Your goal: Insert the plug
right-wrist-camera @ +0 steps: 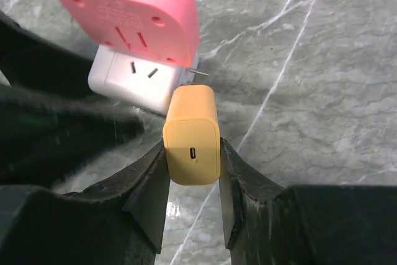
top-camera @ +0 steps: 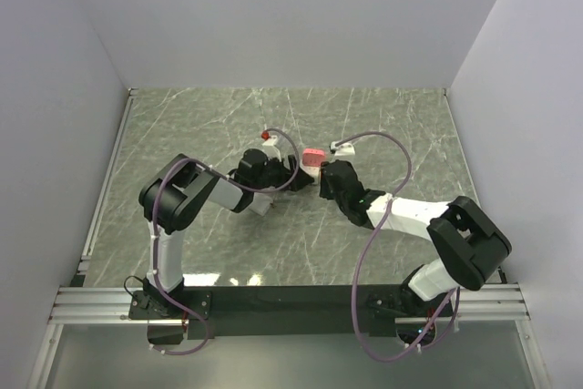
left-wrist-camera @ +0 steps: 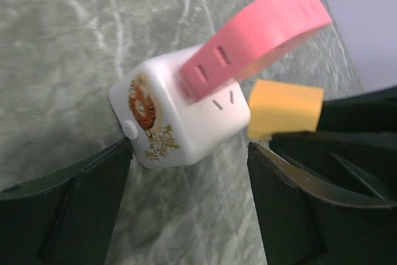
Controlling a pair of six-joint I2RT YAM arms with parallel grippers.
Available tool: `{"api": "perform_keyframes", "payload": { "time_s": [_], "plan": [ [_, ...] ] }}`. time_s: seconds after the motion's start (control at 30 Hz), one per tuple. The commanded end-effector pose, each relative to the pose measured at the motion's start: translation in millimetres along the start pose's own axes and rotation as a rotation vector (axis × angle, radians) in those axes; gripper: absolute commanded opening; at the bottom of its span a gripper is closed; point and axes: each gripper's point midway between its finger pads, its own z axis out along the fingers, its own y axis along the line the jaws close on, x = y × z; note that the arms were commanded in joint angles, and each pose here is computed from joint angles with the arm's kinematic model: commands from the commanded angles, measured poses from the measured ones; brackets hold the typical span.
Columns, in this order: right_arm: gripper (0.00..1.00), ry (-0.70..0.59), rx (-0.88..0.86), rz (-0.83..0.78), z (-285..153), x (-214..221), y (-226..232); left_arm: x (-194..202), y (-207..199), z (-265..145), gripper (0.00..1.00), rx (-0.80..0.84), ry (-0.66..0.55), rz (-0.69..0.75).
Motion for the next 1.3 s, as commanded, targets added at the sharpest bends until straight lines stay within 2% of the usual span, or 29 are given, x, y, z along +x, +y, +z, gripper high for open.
{"api": "perform_keyframes", "payload": {
  "time_s": [0.0,0.4,0.57,0.77,0.83,0.97,1.0,1.1,1.13,1.27],
  "plan": [
    [0.00,-0.092,0.022,0.031,6.1,-31.7,-2.3,35.9,-2.7,-2.8,0.82,-0.007,0.102,-0.008],
    [0.00,-0.147,-0.028,0.017,38.5,-61.1,14.5,42.9,-39.7,0.1,0.82,0.092,0.110,-0.009],
    [0.00,-0.176,-0.012,0.016,38.7,-70.6,6.5,30.0,-51.8,-2.8,0.82,0.103,0.077,0.020],
    [0.00,-0.211,-0.015,0.033,17.5,-82.4,-10.7,8.0,-62.2,-31.5,0.82,0.050,0.035,0.097],
    [0.00,-0.199,-0.044,0.031,13.1,-82.2,-13.2,-8.9,-66.2,-48.9,0.83,0.008,-0.018,0.130],
    [0.00,-0.146,-0.125,0.028,14.7,-72.0,-18.8,-26.0,-46.4,-62.9,0.84,-0.105,-0.077,0.146],
    [0.00,-0.127,-0.191,0.029,13.2,-68.5,-11.3,-33.0,-39.6,-64.9,0.84,-0.122,-0.094,0.148],
    [0.00,-0.103,-0.250,0.076,15.6,-67.5,-20.3,-43.5,-29.0,-62.6,0.86,-0.131,-0.114,0.134],
    [0.00,-0.083,-0.309,0.081,13.7,-64.7,-13.7,-46.9,-27.4,-60.8,0.86,-0.137,-0.127,0.132],
    [0.00,-0.052,-0.371,0.095,14.0,-60.4,-7.8,-57.5,-23.8,-47.2,0.86,-0.154,-0.142,0.131]
  ]
}}
